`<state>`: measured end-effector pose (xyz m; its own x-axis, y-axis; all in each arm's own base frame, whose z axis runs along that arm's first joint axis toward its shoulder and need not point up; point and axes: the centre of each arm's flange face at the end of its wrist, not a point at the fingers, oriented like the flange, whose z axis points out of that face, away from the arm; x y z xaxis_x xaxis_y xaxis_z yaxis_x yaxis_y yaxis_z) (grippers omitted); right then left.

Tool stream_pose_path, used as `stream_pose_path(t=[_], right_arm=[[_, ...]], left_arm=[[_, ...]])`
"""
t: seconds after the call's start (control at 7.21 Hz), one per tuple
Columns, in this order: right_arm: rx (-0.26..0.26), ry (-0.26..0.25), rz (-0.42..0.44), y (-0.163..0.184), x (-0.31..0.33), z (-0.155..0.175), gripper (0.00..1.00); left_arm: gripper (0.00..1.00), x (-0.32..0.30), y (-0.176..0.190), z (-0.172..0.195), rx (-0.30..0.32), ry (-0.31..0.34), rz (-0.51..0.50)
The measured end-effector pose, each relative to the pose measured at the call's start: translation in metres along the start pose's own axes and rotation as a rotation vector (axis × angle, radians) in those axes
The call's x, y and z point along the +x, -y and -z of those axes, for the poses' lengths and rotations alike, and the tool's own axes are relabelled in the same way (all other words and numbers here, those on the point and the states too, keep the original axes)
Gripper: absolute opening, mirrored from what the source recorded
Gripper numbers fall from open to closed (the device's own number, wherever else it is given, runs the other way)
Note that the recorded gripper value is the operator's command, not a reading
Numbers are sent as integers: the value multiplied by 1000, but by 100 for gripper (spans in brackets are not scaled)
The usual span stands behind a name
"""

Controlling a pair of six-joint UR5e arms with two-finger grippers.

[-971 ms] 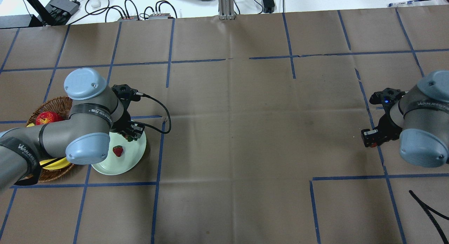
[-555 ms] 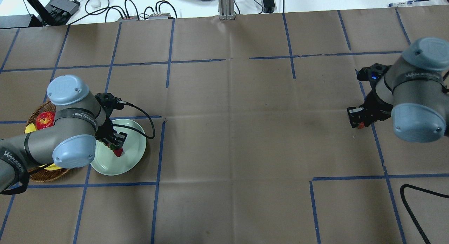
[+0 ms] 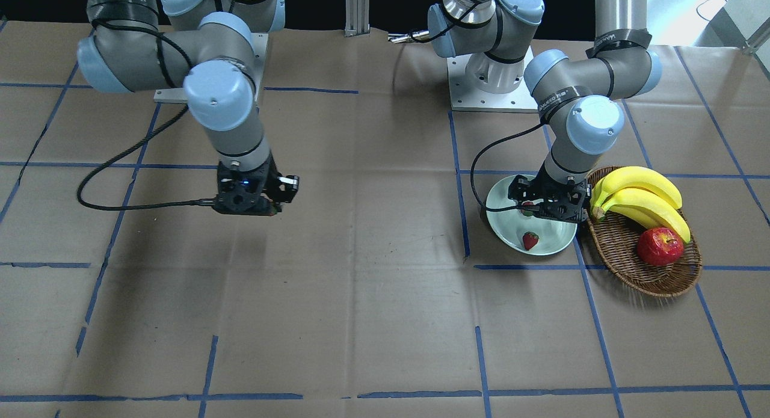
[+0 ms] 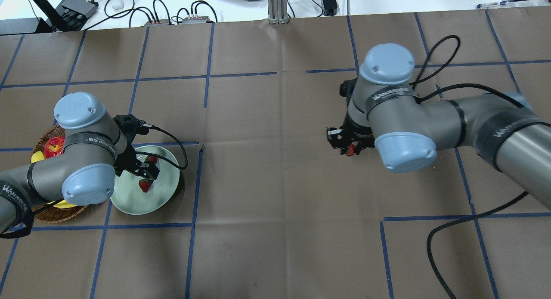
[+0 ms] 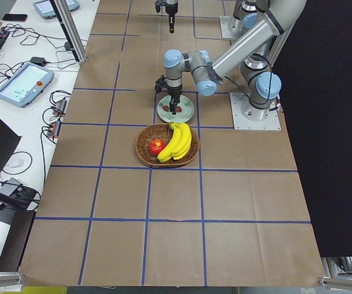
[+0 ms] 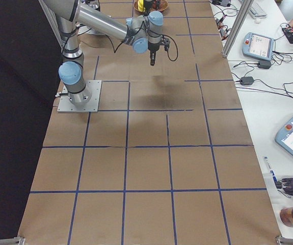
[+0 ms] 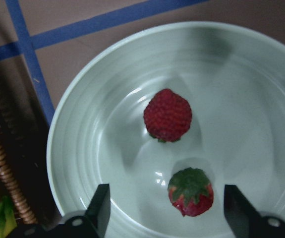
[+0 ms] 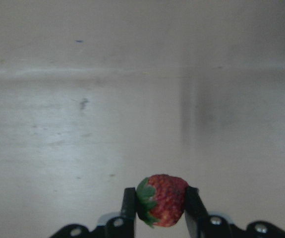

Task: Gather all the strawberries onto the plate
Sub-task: 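Release the last strawberry at center with right gripper while left gripper rises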

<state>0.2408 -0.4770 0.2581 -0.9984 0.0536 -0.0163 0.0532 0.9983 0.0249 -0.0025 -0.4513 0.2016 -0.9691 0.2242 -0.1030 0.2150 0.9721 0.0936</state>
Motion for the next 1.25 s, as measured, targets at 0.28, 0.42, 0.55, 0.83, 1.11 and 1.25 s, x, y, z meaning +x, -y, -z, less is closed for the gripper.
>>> stream_pose_path(t=[0.28,0.42,0.55,0.83,1.11,1.25], right_arm=[[11,6,-27,17,-88,-37,10],[20,12,-27,28,-111,-51,10],[26,31,-29,35,-124,-55,14],[20,61,-31,42,-133,-62,100],[31,67,-47,51,-126,-51,100],[42,70,-52,54,-121,-32,100]], left_arm=[[99,12,8,7,53,-70,-6],[99,18,14,12,84,-110,2],[99,29,22,19,105,-127,15],[99,60,44,42,145,-122,44],[99,82,54,54,164,-138,117],[99,87,56,57,171,-160,140]])
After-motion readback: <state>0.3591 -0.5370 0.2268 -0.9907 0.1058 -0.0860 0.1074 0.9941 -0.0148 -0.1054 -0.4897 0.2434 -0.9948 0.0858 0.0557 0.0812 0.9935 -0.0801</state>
